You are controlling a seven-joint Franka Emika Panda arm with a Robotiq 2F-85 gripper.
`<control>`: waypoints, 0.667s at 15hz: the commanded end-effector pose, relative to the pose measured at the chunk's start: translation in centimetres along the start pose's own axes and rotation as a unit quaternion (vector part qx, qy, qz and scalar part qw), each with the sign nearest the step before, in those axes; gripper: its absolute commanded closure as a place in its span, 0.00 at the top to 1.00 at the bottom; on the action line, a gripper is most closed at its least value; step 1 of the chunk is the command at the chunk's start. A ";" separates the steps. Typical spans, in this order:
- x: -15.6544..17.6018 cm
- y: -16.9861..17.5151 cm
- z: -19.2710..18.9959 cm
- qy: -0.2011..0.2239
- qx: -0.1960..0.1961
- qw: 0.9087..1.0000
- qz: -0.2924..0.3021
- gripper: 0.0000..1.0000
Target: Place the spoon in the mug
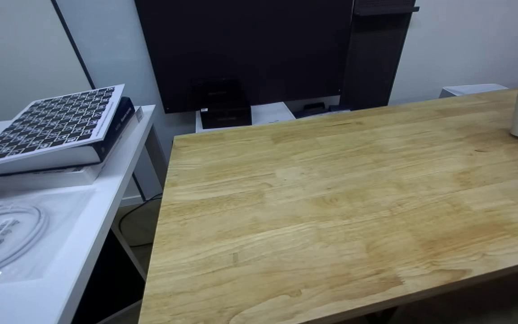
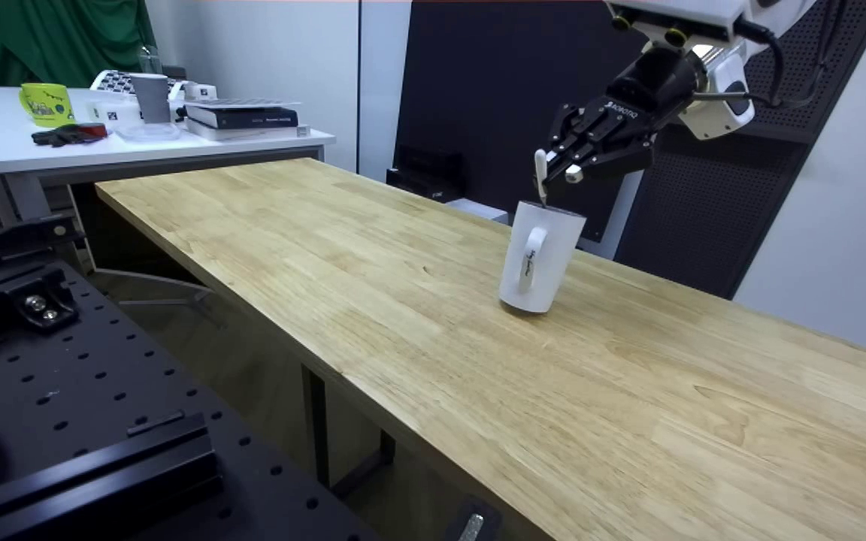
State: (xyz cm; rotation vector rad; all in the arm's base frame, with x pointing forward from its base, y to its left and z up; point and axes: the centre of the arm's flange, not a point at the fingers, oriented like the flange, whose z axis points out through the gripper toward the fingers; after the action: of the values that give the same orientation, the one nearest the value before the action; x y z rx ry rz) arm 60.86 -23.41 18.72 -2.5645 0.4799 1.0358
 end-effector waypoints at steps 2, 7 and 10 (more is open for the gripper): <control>0.7 -1.5 0.3 0.012 -0.005 1.000 -0.019 0.03; 0.7 -1.9 0.1 0.020 -0.014 0.999 -0.029 0.03; 0.7 -1.9 0.0 0.023 -0.012 0.999 -0.032 0.03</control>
State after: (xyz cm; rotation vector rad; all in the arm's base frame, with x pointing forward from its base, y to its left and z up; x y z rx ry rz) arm 61.84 -21.87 18.58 -2.5942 0.4119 0.9965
